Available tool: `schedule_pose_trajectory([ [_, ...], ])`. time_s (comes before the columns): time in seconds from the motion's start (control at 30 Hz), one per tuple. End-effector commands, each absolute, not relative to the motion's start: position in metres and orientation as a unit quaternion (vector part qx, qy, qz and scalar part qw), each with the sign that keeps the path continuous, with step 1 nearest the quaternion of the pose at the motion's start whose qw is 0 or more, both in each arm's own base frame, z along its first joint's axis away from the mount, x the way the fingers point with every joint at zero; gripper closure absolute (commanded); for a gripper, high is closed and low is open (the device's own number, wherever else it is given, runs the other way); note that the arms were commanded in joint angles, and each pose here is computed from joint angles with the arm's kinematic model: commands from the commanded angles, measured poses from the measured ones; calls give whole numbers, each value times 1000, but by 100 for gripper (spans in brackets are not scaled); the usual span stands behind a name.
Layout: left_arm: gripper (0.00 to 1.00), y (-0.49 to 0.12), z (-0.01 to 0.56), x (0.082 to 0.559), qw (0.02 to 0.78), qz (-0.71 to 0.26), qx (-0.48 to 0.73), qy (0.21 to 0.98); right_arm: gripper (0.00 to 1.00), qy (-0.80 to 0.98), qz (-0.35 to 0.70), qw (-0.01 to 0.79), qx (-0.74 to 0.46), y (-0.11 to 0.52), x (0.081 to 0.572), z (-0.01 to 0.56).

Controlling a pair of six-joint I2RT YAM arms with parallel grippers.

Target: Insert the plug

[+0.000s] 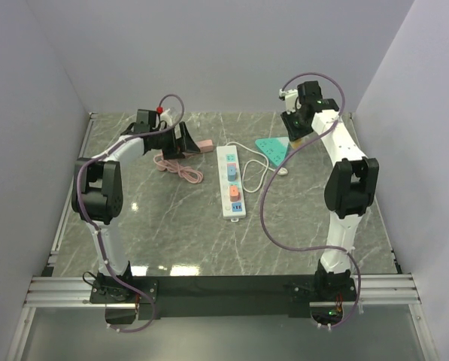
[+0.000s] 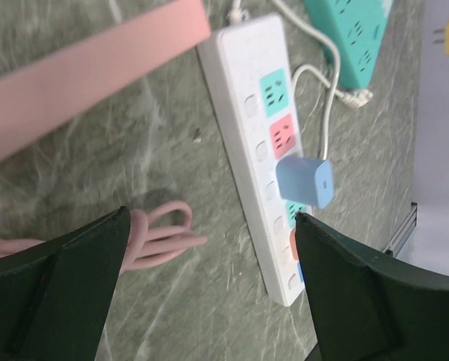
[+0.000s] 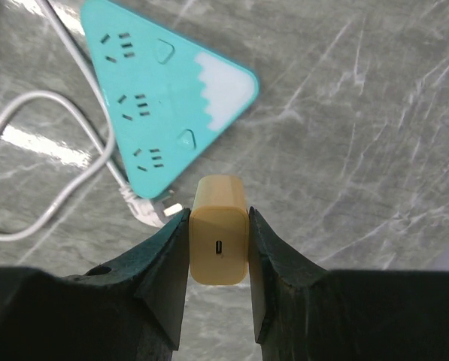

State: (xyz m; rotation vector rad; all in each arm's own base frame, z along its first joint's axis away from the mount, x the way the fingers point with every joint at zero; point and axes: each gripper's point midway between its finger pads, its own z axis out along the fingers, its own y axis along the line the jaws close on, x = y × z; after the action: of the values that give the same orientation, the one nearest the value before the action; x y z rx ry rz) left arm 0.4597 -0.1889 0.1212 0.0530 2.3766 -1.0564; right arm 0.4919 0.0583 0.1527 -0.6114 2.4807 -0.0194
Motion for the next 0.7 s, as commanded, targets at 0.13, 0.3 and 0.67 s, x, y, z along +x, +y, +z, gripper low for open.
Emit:
schedule_pose_trajectory([
  [0.13,3,-197,128,443,276,-402,46,872,100,913,12,302,-275,69,501,150],
  [0.3,4,-206,137,438,269,-421,81,862,100,909,6,294,-294,82,503,142],
  [0.67,4,-207,143,422,266,-432,107,855,100,904,1,259,-340,112,492,112],
])
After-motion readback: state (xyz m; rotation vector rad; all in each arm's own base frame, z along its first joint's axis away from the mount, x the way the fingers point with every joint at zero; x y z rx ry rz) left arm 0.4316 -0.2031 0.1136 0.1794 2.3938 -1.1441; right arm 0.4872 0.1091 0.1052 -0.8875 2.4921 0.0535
